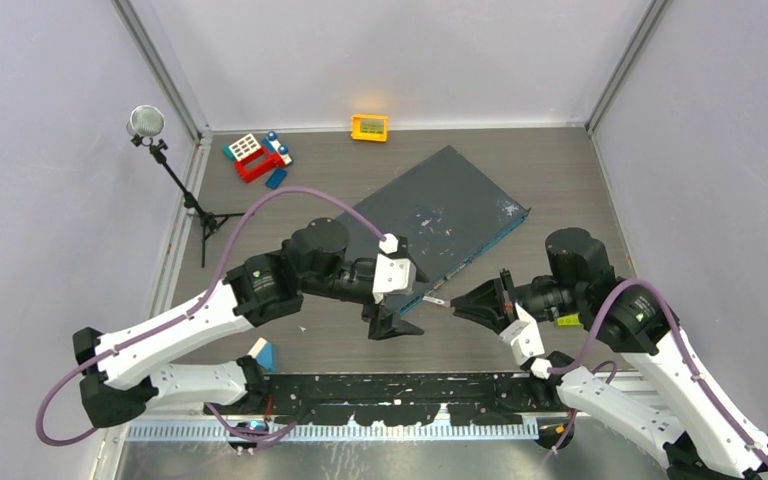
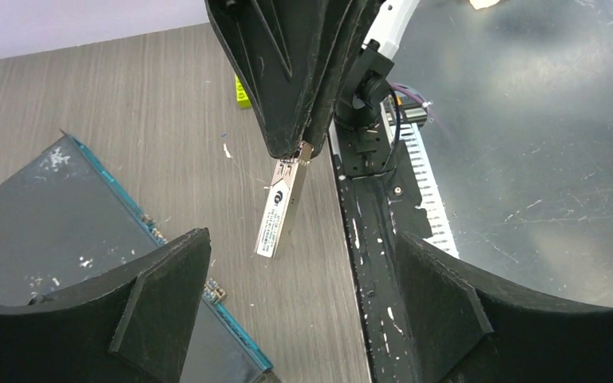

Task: Insert the plug into the switch port
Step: Pick up the plug from the corner of the board.

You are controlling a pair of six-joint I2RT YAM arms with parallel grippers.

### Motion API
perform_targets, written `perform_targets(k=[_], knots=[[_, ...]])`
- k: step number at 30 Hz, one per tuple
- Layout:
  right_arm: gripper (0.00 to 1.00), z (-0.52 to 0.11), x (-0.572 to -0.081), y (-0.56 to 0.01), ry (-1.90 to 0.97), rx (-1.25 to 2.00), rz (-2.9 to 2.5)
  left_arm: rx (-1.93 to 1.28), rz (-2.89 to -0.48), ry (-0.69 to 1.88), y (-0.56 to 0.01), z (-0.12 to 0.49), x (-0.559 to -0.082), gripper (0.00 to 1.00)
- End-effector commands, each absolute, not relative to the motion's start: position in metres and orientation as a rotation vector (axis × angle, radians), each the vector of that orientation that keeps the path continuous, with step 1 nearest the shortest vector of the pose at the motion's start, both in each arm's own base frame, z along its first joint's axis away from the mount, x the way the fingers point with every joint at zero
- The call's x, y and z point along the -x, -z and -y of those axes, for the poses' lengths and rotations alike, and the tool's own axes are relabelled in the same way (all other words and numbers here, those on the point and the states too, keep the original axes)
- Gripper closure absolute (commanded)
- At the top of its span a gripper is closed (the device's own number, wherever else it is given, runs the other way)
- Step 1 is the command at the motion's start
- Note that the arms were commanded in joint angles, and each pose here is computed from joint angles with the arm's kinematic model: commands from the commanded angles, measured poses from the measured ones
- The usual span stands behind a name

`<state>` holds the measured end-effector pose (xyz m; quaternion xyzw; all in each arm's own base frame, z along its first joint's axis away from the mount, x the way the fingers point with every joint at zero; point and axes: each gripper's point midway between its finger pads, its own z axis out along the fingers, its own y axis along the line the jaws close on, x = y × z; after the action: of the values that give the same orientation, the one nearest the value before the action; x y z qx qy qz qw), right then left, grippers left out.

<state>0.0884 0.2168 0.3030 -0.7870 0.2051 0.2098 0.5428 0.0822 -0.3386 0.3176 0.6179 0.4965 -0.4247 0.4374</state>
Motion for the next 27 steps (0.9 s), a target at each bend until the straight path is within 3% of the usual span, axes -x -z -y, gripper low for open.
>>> perform_targets(k=[1,7,12,18,23,24,25,27], knots=[[1.00,-0.218,-0.081,-0.327,-0.436,1.866,-0.346,-1.517,-1.159,1.157,-0.339,0.356,-0.075,0.14],[1.00,-0.216,-0.076,-0.324,-0.442,1.875,-0.336,-1.540,-1.154,1.258,-0.336,0.375,-0.070,0.24],[1.00,-0.213,-0.074,-0.324,-0.436,1.879,-0.347,-1.564,-1.145,1.292,-0.334,0.378,-0.067,0.40],[0.99,-0.209,-0.071,-0.320,-0.448,1.888,-0.372,-1.575,-1.162,1.294,-0.326,0.377,-0.066,0.67],[0.99,-0.209,-0.068,-0.317,-0.490,1.888,-0.398,-1.586,-1.172,1.289,-0.323,0.376,-0.065,1.00],[0.99,-0.209,-0.066,-0.318,-0.507,1.883,-0.400,-1.586,-1.175,1.274,-0.321,0.376,-0.068,1.00],[0.92,-0.210,-0.065,-0.320,-0.532,1.870,-0.416,-1.587,-1.181,1.262,-0.319,0.376,-0.069,1.00],[0.60,-0.213,-0.063,-0.324,-0.606,1.827,-0.488,-1.584,-1.194,1.221,-0.316,0.375,-0.074,1.00]])
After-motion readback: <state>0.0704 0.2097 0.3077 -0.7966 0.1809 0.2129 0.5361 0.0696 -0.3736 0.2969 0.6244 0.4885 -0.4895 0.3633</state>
